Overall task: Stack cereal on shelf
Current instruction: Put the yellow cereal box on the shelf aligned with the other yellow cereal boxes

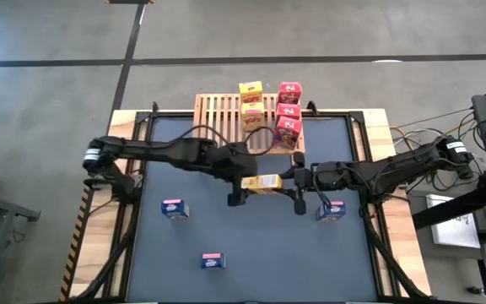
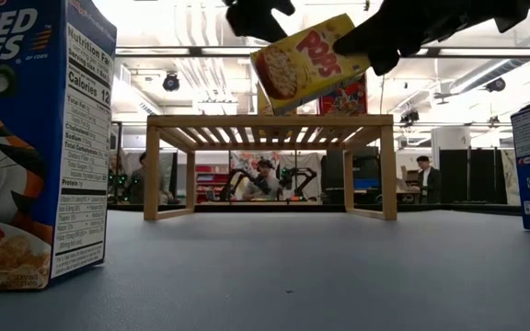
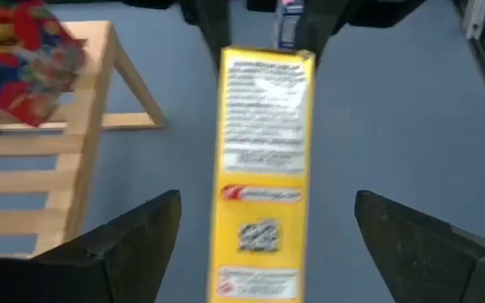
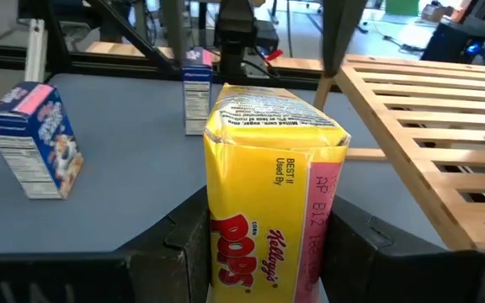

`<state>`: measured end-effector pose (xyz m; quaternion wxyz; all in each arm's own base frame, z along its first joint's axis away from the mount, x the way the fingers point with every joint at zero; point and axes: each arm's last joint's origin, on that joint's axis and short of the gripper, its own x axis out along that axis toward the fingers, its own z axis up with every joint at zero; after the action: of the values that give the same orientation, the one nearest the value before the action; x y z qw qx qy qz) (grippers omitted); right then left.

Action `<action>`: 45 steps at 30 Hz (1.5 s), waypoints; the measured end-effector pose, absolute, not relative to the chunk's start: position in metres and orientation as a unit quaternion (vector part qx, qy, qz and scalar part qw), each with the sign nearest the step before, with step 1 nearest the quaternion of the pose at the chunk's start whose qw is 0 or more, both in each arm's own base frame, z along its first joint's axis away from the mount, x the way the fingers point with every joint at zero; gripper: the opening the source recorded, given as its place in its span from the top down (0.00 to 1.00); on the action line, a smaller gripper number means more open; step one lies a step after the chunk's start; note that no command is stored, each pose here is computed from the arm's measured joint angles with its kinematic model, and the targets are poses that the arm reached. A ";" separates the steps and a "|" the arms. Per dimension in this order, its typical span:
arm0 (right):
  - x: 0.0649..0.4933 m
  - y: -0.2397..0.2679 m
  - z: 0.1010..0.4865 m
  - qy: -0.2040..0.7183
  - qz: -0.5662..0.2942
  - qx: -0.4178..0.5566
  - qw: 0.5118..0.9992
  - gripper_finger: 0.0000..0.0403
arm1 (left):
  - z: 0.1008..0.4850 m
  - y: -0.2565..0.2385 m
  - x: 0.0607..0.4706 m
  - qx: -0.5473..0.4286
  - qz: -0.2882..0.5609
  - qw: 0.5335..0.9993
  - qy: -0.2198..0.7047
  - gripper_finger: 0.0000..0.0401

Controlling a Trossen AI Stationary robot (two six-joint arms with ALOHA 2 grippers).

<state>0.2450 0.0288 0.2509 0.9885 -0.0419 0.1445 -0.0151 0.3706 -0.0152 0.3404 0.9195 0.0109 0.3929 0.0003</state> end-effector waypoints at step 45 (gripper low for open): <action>0.245 0.029 0.248 0.155 -0.016 -0.033 0.987 0.58 | 0.326 -0.006 0.403 0.018 0.000 0.900 0.436 0.66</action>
<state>0.2451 0.0294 0.2483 0.9872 -0.0335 0.1550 -0.0157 0.4030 -0.0062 0.3256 0.8996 0.0176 0.4363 0.0000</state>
